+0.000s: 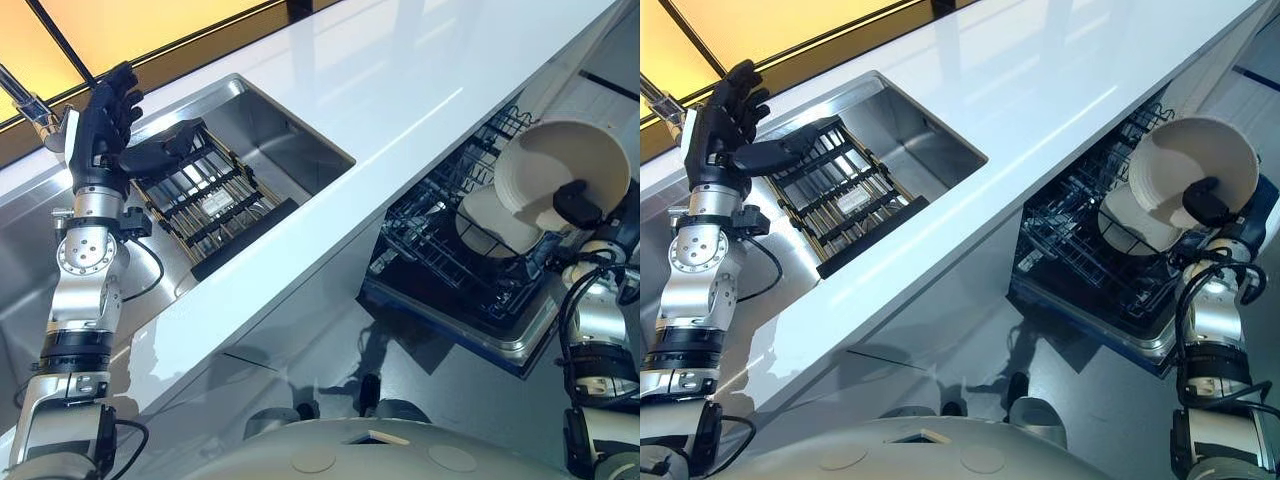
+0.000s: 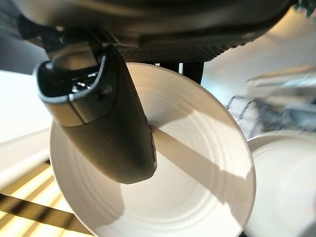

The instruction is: Pick up plates and place into dishwasher.

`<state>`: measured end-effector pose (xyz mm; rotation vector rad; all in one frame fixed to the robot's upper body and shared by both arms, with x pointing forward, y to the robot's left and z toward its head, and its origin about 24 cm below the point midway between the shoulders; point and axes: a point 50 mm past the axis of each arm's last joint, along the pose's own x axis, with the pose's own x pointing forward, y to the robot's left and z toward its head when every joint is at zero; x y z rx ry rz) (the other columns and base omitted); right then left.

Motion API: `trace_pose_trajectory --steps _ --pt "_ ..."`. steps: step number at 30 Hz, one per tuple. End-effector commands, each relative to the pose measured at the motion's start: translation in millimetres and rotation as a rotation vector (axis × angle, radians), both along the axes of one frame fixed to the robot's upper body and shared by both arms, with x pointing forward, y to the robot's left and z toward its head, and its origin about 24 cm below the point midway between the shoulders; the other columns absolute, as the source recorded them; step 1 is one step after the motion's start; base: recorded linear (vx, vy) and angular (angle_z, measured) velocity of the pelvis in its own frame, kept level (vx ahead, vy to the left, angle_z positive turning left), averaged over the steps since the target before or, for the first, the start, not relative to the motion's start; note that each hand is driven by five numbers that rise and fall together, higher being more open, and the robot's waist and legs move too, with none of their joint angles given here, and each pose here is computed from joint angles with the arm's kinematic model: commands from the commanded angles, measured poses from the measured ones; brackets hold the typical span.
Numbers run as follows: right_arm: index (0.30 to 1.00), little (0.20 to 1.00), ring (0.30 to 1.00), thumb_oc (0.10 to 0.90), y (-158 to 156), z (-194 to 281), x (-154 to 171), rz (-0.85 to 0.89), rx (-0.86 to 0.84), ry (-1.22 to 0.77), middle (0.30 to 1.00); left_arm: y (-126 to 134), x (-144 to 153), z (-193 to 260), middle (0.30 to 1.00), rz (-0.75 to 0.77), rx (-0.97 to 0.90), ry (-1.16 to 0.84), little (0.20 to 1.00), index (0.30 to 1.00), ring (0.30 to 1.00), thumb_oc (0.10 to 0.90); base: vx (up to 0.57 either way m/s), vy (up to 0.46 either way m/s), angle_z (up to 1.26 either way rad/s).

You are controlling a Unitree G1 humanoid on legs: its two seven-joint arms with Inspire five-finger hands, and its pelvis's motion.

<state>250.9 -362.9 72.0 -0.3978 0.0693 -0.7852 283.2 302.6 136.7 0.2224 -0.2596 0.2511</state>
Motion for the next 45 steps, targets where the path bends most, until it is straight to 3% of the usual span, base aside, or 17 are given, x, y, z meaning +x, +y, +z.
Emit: trace_pose_trajectory --steps 1,8,15,25,26,27,28,29,36,41,45 --pt "0.3 0.2 0.3 0.1 -13 68 14 0.075 -0.303 -0.099 0.3 27 -6 46 0.9 0.085 0.095 -0.157 0.9 0.9 0.9 0.8 0.05 -0.025 -0.02" --pt "0.3 0.2 0.3 0.1 -1 60 24 0.193 -0.392 0.013 0.3 32 -5 35 0.9 0.135 0.056 -0.138 0.9 0.9 0.9 0.8 0.02 -0.013 0.01" --pt "0.3 0.2 0.3 0.1 26 64 48 0.275 -0.427 0.038 0.3 19 2 43 0.9 0.121 0.011 -0.204 0.9 0.9 0.9 0.8 -0.1 -0.005 0.14" --pt "0.3 0.2 0.3 0.1 61 30 69 0.276 -0.345 0.179 0.3 0 12 37 0.9 0.079 -0.058 -0.202 0.9 0.9 0.9 0.8 0.0 -0.019 0.09" --pt "0.319 0.222 0.319 0.122 64 29 71 0.279 -0.33 0.183 0.319 -2 13 35 0.9 0.074 -0.06 -0.197 0.9 0.9 0.9 0.8 0.02 -0.012 0.14" --pt "0.714 0.683 0.714 0.583 69 27 74 0.291 -0.305 0.177 0.714 -4 14 33 0.9 0.065 -0.062 -0.188 0.9 0.9 0.9 0.8 0.02 -0.011 0.14" --pt "0.714 0.683 0.714 0.583 73 27 75 0.304 -0.286 0.162 0.714 -6 14 31 0.9 0.059 -0.06 -0.181 0.9 0.9 0.9 0.8 0.03 -0.009 0.14" --pt "0.9 0.9 0.9 0.8 78 30 77 0.32 -0.268 0.125 0.9 -7 14 29 0.9 0.051 -0.059 -0.171 0.9 0.9 0.9 0.8 0.04 -0.003 0.08" --pt "0.9 0.9 0.9 0.8 101 56 78 0.366 -0.175 -0.131 0.9 -12 13 19 0.9 0.016 -0.063 -0.134 0.9 0.9 0.9 0.8 0.02 0.005 0.05" --pt "0.9 0.9 0.9 0.8 114 82 64 0.427 -0.03 -0.424 0.9 -14 9 6 0.9 0.001 -0.066 -0.095 0.9 0.9 0.9 0.8 0.04 0.014 0.03" --pt "0.9 0.9 0.9 0.8 105 76 50 0.415 0.042 -0.492 0.9 -12 3 -7 0.9 0.0 -0.084 -0.064 0.9 0.9 0.9 0.8 0.03 0.027 0.0"
